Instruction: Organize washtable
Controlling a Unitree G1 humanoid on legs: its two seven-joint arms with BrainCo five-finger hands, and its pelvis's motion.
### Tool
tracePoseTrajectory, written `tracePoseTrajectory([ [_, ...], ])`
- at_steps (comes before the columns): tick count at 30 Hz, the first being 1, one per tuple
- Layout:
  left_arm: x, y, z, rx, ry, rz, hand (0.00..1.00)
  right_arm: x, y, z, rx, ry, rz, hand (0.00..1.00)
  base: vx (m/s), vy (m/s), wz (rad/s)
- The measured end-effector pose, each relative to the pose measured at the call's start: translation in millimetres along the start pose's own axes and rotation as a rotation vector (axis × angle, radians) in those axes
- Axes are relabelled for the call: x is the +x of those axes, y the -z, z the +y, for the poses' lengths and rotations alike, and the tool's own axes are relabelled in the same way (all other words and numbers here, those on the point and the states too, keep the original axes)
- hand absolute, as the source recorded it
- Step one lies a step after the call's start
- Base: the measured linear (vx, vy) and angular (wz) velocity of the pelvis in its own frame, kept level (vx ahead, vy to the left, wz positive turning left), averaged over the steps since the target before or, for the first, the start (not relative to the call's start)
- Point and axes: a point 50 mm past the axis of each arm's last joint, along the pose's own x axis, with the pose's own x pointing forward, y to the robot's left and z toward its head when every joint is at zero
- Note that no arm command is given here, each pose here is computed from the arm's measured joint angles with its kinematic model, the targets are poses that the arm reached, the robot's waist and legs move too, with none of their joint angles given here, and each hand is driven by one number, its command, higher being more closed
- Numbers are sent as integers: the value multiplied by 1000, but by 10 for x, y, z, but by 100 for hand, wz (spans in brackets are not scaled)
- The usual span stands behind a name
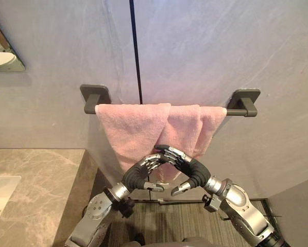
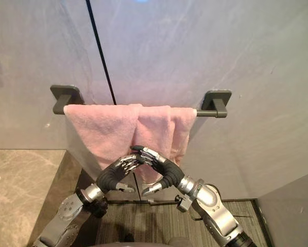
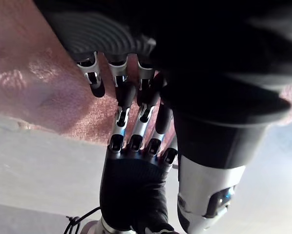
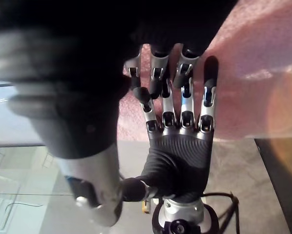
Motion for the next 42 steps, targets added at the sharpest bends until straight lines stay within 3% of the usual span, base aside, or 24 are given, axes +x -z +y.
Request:
tracePoseTrajectory([
  [8,85,-183,207,83,-197,-140,0,-116,292,-234,-68,158,176,0,14,-12,8],
  [21,166,-178,319,83,-317,-172,0,-21,187,-443,-106,323,106,0,-32,-9,3],
  [42,-338,-95,800,94,-697,-145,0,-447,169,-901,-69,778,50,0,-38,7,0],
])
